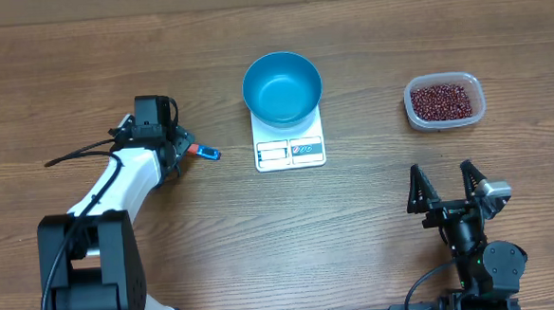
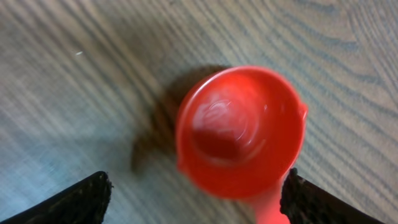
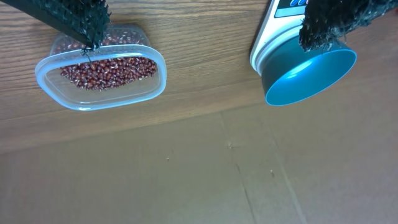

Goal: Scoop item into bowl and weigh 150g on scale
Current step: 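Move the left gripper down over the red measuring cup, then close the left gripper on the red measuring cup rim, then lift the red cup with the left gripper toward the right gripper, then grasp the red cup's blue handle with the right gripper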

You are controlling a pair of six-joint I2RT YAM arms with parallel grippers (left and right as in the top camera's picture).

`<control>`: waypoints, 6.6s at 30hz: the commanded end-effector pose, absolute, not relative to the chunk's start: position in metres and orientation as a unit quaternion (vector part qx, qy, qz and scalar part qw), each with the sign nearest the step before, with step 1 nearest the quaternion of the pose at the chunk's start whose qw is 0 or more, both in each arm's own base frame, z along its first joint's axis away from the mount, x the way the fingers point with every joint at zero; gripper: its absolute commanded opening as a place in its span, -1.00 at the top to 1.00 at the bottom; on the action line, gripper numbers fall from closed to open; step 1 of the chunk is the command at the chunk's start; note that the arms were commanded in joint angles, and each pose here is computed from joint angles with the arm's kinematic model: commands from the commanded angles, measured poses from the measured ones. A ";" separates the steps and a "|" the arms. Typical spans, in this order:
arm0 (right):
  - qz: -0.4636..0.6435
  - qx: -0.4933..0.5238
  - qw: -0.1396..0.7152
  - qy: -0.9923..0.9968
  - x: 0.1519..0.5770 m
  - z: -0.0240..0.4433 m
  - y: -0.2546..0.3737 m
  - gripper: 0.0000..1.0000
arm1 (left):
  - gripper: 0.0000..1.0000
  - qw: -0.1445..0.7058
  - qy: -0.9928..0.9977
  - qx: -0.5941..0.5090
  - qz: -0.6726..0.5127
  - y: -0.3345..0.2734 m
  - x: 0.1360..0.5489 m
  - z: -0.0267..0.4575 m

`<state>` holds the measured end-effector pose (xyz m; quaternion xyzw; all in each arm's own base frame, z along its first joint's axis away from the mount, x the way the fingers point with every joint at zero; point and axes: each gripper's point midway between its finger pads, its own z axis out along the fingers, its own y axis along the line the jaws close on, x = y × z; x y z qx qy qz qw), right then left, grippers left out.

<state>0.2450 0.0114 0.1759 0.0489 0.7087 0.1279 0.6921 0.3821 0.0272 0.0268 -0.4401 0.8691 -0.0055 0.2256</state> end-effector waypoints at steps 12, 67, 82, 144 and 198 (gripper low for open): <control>0.126 0.049 0.694 0.707 0.245 0.174 0.012 -1.00 | -0.40 0.231 0.856 -0.463 0.004 0.036 0.394 0.009; 0.126 0.049 0.694 0.707 0.245 0.174 0.012 -1.00 | 0.10 0.161 0.833 -0.526 -0.058 0.042 0.377 -0.013; 0.126 0.049 0.694 0.707 0.245 0.174 0.012 -1.00 | 0.28 0.164 0.833 -0.525 -0.070 0.039 0.381 -0.012; 0.577 0.067 0.402 0.708 0.187 0.173 0.124 -1.00 | 0.92 0.137 0.899 -0.323 -0.263 -0.089 0.295 0.151; 0.612 0.035 0.277 0.740 0.225 0.167 0.254 0.01 | 0.92 0.061 0.886 -0.398 -0.231 -0.197 0.263 0.115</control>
